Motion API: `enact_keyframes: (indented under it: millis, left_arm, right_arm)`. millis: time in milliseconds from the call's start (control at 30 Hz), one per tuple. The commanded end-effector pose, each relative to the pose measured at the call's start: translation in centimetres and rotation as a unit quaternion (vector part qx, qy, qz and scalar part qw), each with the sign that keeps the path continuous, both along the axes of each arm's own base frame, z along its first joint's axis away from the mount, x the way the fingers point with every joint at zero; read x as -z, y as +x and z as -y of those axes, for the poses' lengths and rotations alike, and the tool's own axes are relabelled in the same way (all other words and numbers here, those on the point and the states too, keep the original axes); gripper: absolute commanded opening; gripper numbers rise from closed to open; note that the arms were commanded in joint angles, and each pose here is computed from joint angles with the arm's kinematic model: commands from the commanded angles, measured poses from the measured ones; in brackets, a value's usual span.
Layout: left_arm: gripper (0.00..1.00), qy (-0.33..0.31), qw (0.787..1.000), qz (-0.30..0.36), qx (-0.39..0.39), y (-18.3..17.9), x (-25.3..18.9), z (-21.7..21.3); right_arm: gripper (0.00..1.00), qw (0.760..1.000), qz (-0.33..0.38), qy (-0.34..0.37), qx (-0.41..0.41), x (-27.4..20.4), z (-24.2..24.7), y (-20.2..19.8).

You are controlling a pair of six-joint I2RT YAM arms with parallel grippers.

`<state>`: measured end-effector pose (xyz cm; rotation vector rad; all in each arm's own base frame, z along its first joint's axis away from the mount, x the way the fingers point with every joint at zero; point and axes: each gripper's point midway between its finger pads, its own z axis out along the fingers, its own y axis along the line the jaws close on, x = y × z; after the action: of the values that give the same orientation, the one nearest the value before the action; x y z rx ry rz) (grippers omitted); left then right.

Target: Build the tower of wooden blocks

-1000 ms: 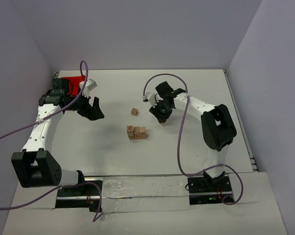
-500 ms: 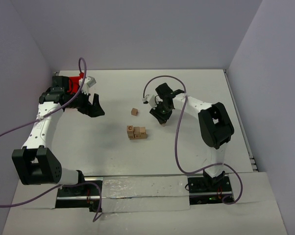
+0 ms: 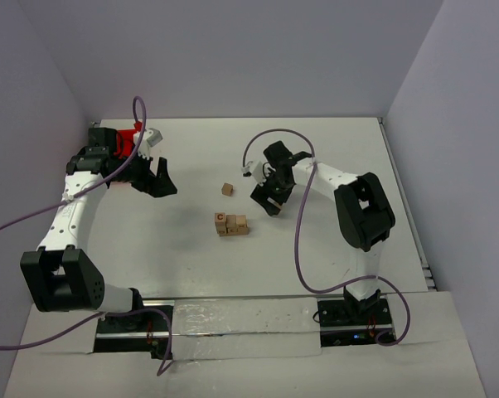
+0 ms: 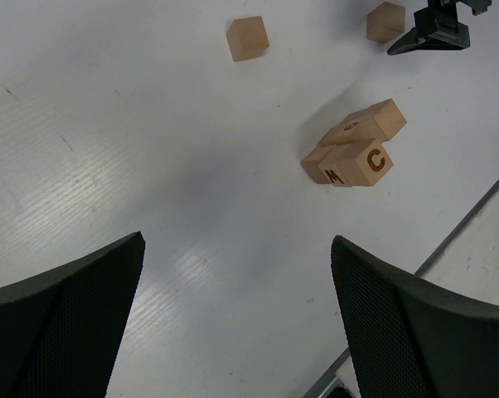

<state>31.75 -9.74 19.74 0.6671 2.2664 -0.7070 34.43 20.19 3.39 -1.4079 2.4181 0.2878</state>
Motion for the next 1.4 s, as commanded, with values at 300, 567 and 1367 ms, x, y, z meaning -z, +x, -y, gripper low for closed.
enact_keyframes:
  millis: [300,567,1367]
  left_arm:
    - [0.99,-0.01,0.999,0.039,0.006,1.6,-2.1,0.4]
    - [0.99,-0.008,0.999,0.04,0.004,1.4,-2.0,0.4]
    - [0.99,-0.033,0.998,0.031,0.037,0.8,-1.9,1.4]
  right_arm:
    - [0.71,1.0,0.004,0.014,0.017,-0.7,1.4,0.0]
    - [0.58,1.0,0.001,0.026,0.001,-0.9,1.0,-0.4]
    - [0.0,0.975,0.075,0.055,-0.201,-11.6,1.5,-3.0]
